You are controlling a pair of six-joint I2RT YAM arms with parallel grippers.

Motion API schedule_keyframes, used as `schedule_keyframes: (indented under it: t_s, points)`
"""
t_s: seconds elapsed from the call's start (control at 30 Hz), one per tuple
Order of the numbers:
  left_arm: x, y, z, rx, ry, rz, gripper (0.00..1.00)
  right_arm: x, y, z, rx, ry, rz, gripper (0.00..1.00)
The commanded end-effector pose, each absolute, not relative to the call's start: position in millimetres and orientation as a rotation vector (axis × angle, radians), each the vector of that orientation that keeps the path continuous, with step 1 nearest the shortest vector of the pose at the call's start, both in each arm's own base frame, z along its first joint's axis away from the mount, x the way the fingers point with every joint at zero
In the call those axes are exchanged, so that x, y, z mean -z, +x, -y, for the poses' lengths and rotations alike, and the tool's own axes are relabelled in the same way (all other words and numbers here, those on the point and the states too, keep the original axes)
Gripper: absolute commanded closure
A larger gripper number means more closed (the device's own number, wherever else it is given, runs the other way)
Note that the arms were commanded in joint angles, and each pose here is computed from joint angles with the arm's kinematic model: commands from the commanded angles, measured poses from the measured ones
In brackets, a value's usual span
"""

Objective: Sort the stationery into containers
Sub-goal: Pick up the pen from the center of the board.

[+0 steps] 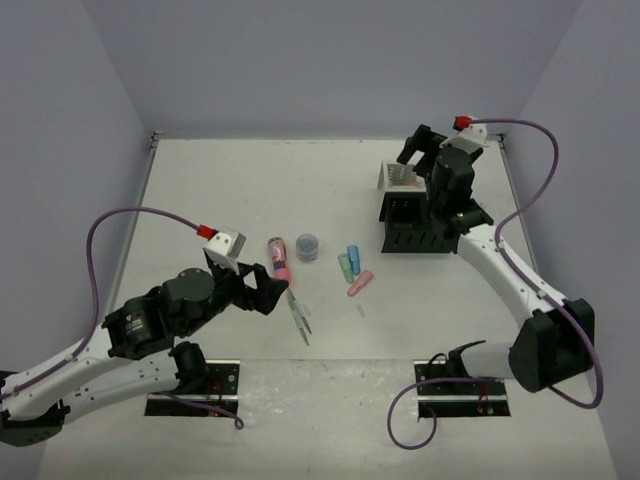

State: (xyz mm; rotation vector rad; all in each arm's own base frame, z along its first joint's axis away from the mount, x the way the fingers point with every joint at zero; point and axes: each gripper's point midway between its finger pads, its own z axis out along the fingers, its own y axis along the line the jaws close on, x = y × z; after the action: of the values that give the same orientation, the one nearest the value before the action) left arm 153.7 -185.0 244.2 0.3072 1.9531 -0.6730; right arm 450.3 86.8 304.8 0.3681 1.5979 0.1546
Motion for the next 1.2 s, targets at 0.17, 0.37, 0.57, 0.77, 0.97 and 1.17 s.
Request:
schedule_keyframes:
  t_s: [0.17, 0.37, 0.57, 0.77, 0.97, 1.17]
  points:
    - [-202, 170, 188, 0.552, 0.081, -2.108, 0.00, -269, 331, -135, -0.515, 0.259, -1.917, 0.01]
    - [-157, 178, 191, 0.441, -0.154, -2.238, 0.01, -216, 286, -144, -0.521, 0.105, -2.119, 0.01]
    - [-123, 178, 204, 0.346, -0.264, -2.354, 0.23, -206, 272, -143, -0.541, 0.057, -2.101, 0.01]
    - [-98, 171, 209, 0.316, -0.440, -2.416, 0.56, -200, 272, -143, -0.550, 0.051, -2.080, 0.03]
    - [-79, 164, 213, 0.262, -0.508, -2.474, 0.68, -195, 273, -145, -0.557, 0.057, -2.091, 0.03]
    - [-63, 162, 219, 0.121, -0.498, -2.543, 0.68, -199, 269, -144, -0.570, 0.057, -2.061, 0.03]
